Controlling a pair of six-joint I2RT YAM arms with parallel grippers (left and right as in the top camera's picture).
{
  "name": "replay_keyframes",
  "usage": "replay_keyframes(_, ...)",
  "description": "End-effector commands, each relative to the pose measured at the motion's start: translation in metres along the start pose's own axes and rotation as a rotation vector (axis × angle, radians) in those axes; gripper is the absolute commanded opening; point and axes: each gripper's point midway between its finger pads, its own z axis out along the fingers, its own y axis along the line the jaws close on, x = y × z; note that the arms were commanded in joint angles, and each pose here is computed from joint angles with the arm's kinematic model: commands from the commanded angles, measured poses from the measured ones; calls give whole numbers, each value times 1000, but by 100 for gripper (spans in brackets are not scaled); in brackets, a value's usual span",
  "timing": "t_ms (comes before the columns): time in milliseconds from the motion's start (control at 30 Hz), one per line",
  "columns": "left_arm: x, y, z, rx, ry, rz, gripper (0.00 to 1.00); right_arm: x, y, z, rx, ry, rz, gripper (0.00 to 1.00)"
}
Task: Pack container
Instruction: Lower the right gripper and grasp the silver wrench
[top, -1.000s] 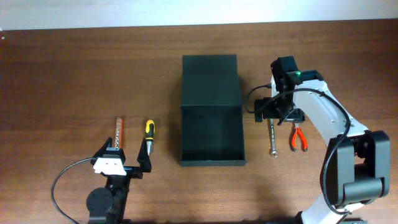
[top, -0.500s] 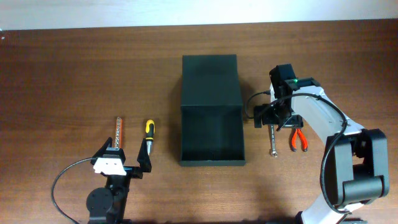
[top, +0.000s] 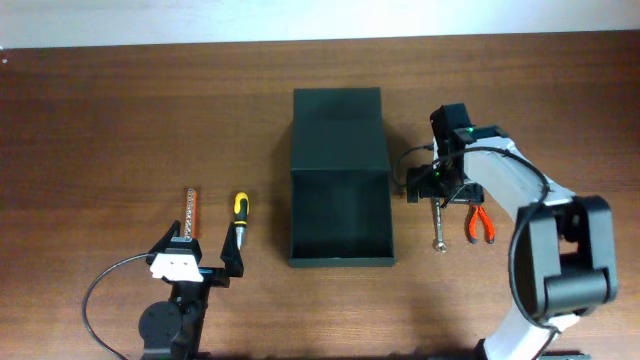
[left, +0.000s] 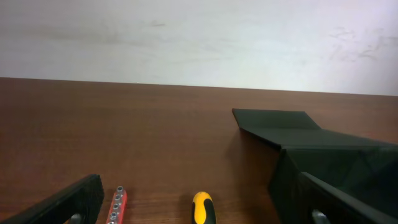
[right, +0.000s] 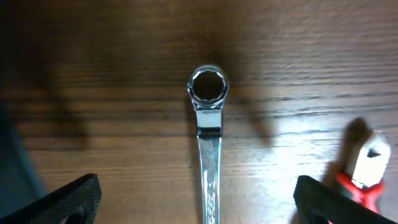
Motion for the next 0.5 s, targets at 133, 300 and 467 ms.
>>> replay_keyframes(133, 0, -1, 0, 10, -4, 16, 99, 13, -6, 27, 28, 90, -61, 99)
replay_keyframes(300, 0, -1, 0, 10, -4, 16, 99, 15, -7, 28, 30, 99, -70, 99)
replay_keyframes(467, 0, -1, 0, 10, -4, 16, 99, 14, -8, 28, 33, 97, -70, 99)
